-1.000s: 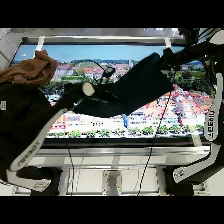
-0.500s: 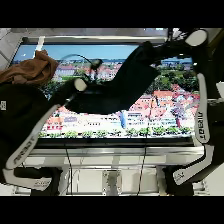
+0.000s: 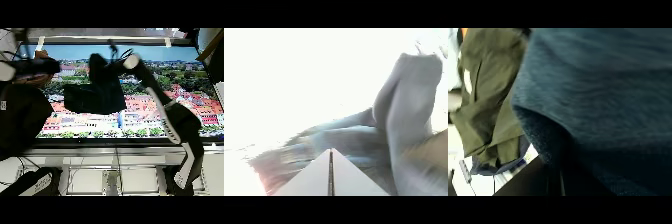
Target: Fold the clothes and pants, and hang the long-sleeved shirts on hangers.
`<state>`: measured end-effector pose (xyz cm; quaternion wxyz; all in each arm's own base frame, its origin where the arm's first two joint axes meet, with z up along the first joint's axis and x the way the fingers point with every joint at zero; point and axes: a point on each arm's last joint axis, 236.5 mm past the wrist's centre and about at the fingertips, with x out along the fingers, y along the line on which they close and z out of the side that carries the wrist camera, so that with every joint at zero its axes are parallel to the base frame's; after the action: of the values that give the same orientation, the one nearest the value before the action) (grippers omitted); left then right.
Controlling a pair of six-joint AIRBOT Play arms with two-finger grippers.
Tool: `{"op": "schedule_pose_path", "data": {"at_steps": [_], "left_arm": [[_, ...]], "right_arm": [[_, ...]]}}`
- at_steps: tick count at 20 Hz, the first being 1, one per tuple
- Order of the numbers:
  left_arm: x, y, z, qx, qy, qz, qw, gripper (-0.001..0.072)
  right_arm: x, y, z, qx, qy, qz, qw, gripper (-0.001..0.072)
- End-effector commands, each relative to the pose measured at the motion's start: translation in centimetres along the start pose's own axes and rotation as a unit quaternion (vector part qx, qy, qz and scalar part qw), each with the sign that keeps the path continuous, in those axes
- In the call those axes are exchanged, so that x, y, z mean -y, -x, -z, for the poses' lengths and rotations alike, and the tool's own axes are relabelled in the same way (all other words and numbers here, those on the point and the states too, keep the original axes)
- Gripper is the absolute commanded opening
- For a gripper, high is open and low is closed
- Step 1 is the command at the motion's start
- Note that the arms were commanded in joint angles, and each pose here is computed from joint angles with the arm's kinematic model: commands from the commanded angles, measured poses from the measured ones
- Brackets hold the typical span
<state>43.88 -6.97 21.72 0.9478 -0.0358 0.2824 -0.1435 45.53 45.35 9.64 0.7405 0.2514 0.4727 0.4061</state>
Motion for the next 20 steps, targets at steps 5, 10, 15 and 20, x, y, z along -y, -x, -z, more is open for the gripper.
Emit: {"op": "schedule_pose_path", "data": {"at_steps": [5, 10, 15, 20], "left_arm": [[-3.2, 3.3, 3.4, -0.070, 0.002, -0.029, 0.997, 0.0041], [-3.8, 3.1, 4.8, -0.101, -0.004, -0.036, 0.994, 0.0041], [-3.8, 3.1, 5.0, -0.105, -0.005, -0.037, 0.994, 0.0041], [-3.8, 3.1, 5.0, -0.105, 0.001, -0.038, 0.994, 0.0041]], "right_arm": [[-4.5, -10.2, 6.0, 0.024, 0.043, -0.044, 0.998, 0.0395], [-2.2, -4.3, 3.9, -0.034, 0.095, -0.021, 0.995, 0.0418], [15.6, 8.8, 2.6, -0.156, 0.096, 0.222, 0.958, 0.0412], [20.9, 9.2, 3.8, -0.154, -0.081, 0.136, 0.975, 0.0493]]}}
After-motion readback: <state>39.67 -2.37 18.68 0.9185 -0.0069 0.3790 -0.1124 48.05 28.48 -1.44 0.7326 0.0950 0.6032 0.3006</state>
